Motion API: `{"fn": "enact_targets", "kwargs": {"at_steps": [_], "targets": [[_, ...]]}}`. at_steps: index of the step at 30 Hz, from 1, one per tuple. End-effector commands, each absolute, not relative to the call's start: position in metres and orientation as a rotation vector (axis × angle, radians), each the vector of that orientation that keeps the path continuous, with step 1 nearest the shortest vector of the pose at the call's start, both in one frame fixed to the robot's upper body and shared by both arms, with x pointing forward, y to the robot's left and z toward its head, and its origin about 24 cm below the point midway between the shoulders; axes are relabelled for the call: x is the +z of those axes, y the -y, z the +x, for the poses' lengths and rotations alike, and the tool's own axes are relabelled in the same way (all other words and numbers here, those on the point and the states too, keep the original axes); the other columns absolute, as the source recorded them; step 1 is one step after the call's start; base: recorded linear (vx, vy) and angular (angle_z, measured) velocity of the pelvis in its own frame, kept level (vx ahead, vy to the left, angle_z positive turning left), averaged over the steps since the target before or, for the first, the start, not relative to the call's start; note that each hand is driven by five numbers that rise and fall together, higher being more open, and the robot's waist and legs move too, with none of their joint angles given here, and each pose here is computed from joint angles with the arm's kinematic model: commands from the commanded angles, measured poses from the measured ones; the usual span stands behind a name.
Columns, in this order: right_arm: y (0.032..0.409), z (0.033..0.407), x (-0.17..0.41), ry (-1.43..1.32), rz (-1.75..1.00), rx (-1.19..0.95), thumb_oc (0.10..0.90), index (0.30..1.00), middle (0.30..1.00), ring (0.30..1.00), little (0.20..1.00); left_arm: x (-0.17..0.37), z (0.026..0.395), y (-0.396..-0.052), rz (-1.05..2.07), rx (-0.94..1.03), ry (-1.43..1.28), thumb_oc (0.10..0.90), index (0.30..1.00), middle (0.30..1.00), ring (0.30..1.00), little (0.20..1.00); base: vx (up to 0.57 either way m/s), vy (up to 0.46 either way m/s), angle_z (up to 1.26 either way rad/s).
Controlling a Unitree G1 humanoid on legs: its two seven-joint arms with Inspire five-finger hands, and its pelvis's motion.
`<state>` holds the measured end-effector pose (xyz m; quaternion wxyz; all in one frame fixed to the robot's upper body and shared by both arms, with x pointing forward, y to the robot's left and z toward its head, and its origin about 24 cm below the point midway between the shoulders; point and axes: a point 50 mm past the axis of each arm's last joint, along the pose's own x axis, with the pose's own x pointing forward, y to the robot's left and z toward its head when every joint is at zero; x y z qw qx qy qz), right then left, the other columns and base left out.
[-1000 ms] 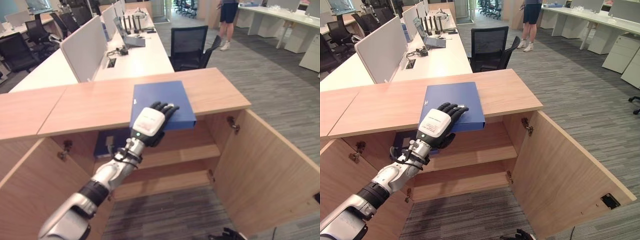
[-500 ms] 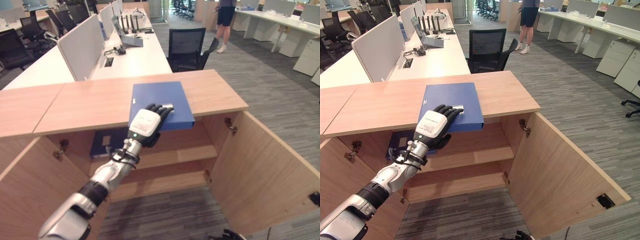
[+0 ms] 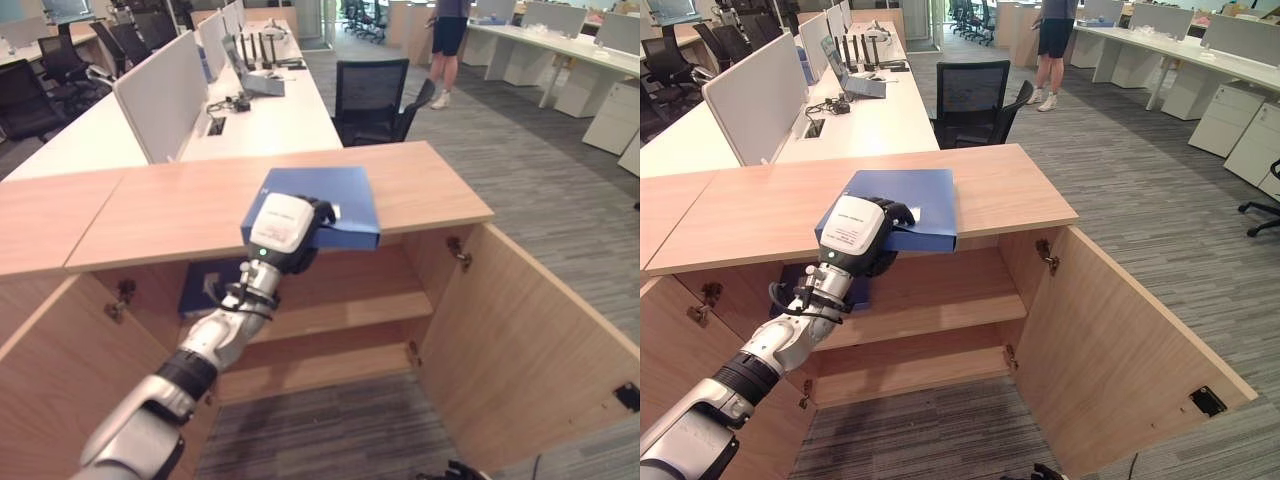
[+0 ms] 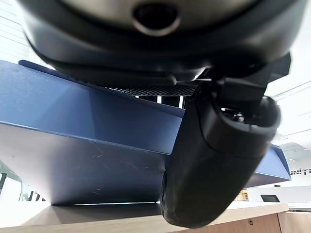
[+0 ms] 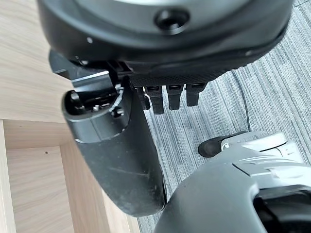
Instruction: Put the empty folder in the office cabinet
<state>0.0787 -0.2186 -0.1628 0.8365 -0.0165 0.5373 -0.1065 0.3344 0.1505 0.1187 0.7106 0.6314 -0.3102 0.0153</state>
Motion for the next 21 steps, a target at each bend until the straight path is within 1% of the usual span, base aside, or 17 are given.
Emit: {"fn": "enact_targets", "kwargs": {"at_steps": [1,12,16,17,19,21], "targets": [[0.228,0.071,-0.163,-1.153,-0.050,-0.250,0.800,0.900,0.900,0.900,0.900,0.197,0.357,-0.145,1.339,0.213,0.878,0.400,0.300,0.300,0.300,0.300,0.00,0.000,0.00],[0.224,0.076,-0.163,-1.147,-0.032,-0.253,0.800,0.900,0.900,0.900,0.900,0.231,0.344,-0.138,1.263,0.263,1.034,0.400,0.300,0.300,0.300,0.300,-0.01,-0.002,0.01],[0.223,0.075,-0.164,-1.158,-0.024,-0.261,0.800,0.900,0.900,0.900,0.900,0.267,0.322,-0.130,1.047,0.325,1.194,0.400,0.300,0.300,0.300,0.300,-0.01,-0.011,0.04],[0.222,0.075,-0.165,-1.160,-0.022,-0.264,0.800,0.900,0.900,0.900,0.900,0.281,0.310,-0.128,0.965,0.343,1.268,0.400,0.300,0.300,0.300,0.300,-0.01,-0.018,0.06],[0.221,0.076,-0.165,-1.160,-0.021,-0.265,0.800,0.900,0.900,0.900,0.900,0.293,0.296,-0.128,0.845,0.330,1.334,0.400,0.300,0.300,0.300,0.300,-0.01,-0.015,0.05],[0.218,0.076,-0.166,-1.169,-0.032,-0.251,0.800,0.900,0.900,0.900,0.900,0.302,0.276,-0.133,0.616,0.302,1.385,0.400,0.300,0.300,0.300,0.300,-0.01,-0.021,0.13]]}}
